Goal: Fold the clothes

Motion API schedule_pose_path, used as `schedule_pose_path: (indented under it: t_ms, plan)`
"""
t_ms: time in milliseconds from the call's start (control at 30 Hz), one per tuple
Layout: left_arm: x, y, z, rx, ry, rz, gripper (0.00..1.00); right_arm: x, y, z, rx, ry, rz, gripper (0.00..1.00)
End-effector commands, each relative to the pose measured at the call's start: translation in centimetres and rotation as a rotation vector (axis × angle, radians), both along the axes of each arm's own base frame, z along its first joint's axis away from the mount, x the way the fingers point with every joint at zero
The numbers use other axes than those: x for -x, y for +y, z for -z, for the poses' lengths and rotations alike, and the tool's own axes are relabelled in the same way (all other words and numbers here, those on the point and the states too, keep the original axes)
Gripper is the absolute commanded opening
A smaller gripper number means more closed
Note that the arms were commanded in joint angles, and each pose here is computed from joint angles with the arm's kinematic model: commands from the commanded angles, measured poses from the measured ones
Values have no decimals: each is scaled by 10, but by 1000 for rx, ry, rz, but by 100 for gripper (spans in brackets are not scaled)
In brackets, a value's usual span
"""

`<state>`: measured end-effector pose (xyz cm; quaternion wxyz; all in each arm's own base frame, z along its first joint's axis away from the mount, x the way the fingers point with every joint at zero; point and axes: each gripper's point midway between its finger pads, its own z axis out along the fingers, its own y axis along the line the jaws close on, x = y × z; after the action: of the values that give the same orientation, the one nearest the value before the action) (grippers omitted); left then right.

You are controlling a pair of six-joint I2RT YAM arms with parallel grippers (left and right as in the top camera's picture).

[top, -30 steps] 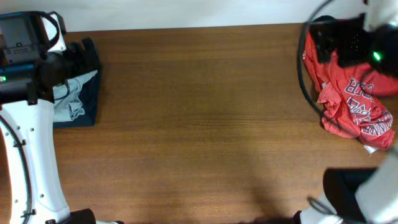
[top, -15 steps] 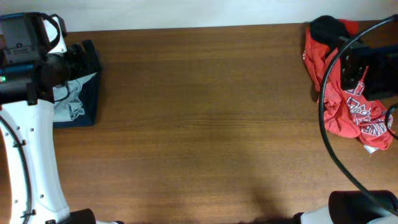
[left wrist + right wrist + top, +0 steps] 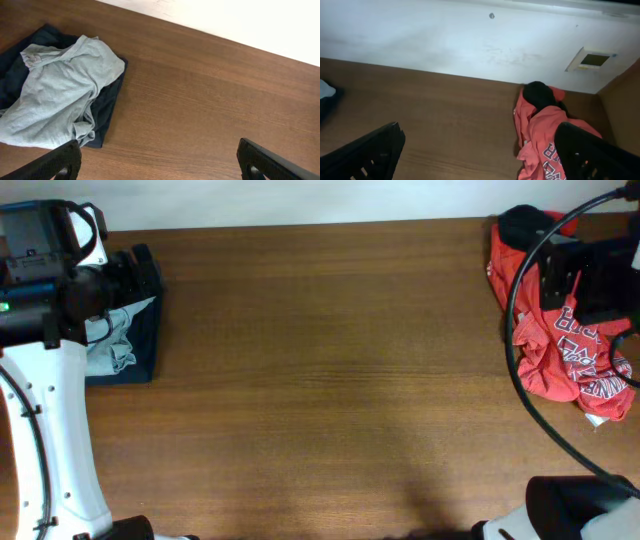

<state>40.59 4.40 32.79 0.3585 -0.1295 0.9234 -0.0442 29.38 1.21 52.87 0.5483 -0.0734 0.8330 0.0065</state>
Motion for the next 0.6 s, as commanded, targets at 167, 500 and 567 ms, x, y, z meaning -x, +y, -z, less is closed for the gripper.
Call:
schedule_pose_path:
  t_ms: [167, 500, 567]
  plan:
    - [1, -1, -9, -5, -24, 11, 99, 36, 0, -20, -4, -76, 13, 99]
    - [1, -1, -9, -5, -24, 11, 99, 84, 0, -40, 0, -175, 19, 99]
    - [1, -1, -9, -5, -24, 11, 99, 81, 0, -42, 0, -209, 19, 99]
